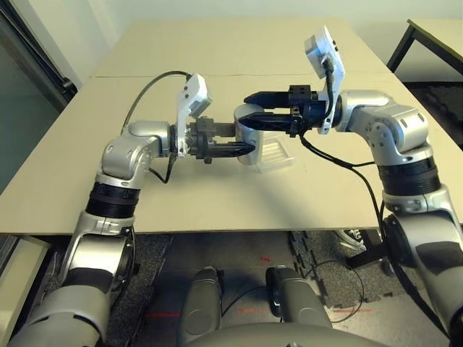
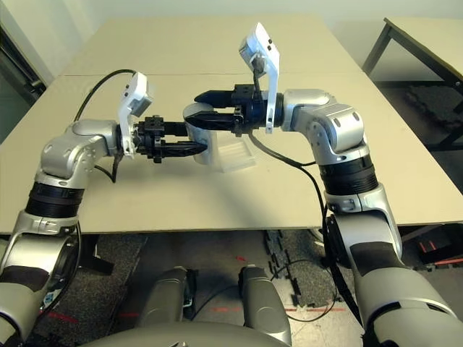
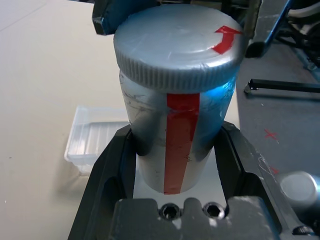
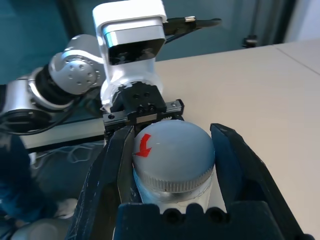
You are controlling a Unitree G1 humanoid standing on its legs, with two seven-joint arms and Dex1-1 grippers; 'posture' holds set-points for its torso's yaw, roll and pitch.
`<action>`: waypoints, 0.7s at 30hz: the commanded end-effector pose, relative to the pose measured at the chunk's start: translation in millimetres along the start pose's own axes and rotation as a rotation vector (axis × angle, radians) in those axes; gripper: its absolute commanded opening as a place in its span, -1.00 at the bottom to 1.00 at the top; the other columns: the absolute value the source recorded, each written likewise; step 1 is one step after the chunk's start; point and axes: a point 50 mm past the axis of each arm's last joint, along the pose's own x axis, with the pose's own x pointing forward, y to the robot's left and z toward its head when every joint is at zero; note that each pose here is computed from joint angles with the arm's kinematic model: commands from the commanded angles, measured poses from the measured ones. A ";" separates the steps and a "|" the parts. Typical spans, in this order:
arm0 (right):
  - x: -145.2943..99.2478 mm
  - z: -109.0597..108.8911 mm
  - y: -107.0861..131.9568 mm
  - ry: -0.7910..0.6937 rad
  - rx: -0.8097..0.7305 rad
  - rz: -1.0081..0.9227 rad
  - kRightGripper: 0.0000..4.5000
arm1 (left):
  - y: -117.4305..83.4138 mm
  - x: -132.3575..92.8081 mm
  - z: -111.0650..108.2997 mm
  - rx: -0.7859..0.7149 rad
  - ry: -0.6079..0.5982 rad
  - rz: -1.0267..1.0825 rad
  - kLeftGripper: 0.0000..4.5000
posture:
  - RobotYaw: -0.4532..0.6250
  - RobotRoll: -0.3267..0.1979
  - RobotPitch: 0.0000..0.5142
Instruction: Pour the medicine from the bottle into the box.
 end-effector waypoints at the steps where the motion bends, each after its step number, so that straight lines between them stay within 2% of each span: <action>1: 5.3 -6.8 1.4 0.018 0.049 0.041 0.12 | -17.3 10.5 13.7 0.071 -0.037 -0.125 0.10 | -0.13 0.25 -0.65; 6: 3.1 -8.6 4.1 0.014 0.053 0.071 0.12 | -19.2 10.1 11.9 0.070 -0.032 -0.136 0.10 | -0.14 0.25 -0.63; 12: 1.4 -9.0 4.4 0.026 0.051 0.058 1.00 | -12.9 9.4 4.8 0.064 -0.022 -0.110 0.10 | -0.15 0.25 -0.62; 21: -3.1 3.6 10.6 0.061 -0.010 -0.013 1.00 | 7.7 7.0 -18.0 0.053 0.005 -0.024 0.10 | -0.19 0.25 -0.63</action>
